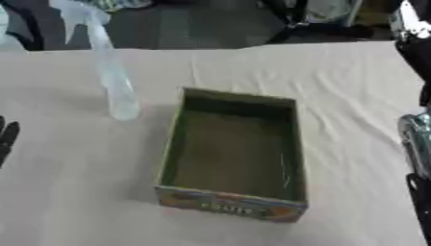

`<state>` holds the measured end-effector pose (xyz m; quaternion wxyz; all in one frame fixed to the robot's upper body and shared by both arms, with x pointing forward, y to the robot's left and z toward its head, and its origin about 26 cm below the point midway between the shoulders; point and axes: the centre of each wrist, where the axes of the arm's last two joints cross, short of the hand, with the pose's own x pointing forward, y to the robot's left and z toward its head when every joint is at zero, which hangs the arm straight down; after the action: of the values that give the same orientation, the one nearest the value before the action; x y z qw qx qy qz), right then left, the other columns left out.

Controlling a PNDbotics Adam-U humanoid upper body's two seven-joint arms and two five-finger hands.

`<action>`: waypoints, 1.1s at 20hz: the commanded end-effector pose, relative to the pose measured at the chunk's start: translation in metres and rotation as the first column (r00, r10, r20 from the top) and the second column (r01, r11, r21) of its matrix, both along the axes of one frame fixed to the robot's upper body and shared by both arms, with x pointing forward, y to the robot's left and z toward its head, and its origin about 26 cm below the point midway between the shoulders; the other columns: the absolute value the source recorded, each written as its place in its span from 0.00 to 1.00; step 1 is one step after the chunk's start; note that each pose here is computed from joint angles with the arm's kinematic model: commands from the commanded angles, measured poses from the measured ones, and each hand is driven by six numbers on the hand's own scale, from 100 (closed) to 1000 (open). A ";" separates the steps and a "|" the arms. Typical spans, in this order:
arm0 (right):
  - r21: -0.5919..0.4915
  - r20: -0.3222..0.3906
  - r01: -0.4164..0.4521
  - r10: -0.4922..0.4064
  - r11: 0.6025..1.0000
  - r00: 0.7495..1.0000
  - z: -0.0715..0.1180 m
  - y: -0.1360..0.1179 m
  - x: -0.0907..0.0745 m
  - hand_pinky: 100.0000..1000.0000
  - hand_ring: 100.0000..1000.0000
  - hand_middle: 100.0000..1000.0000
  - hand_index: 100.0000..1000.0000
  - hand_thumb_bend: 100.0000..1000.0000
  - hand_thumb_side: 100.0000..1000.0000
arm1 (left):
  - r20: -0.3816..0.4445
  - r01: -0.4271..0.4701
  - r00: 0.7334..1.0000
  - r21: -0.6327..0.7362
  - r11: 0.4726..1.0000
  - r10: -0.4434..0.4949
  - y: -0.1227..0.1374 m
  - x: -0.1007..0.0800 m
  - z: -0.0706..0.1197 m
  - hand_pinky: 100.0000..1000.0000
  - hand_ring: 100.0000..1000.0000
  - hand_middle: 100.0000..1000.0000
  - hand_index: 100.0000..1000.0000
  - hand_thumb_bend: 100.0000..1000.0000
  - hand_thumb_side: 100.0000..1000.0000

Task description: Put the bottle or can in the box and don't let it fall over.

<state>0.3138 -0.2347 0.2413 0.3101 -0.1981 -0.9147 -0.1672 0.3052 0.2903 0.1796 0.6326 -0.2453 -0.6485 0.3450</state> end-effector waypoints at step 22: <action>-0.013 0.021 -0.010 0.010 1.000 1.000 0.008 -0.001 -0.004 0.81 0.56 0.77 0.78 0.65 0.09 | -0.046 0.203 0.978 0.039 0.978 -0.201 -0.046 0.048 0.039 0.00 0.00 0.06 1.00 0.60 1.00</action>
<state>0.3137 -0.2348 0.2408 0.3163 -0.1970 -0.9129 -0.1666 0.3517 0.2441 0.2123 0.6871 -0.2863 -0.6094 0.2730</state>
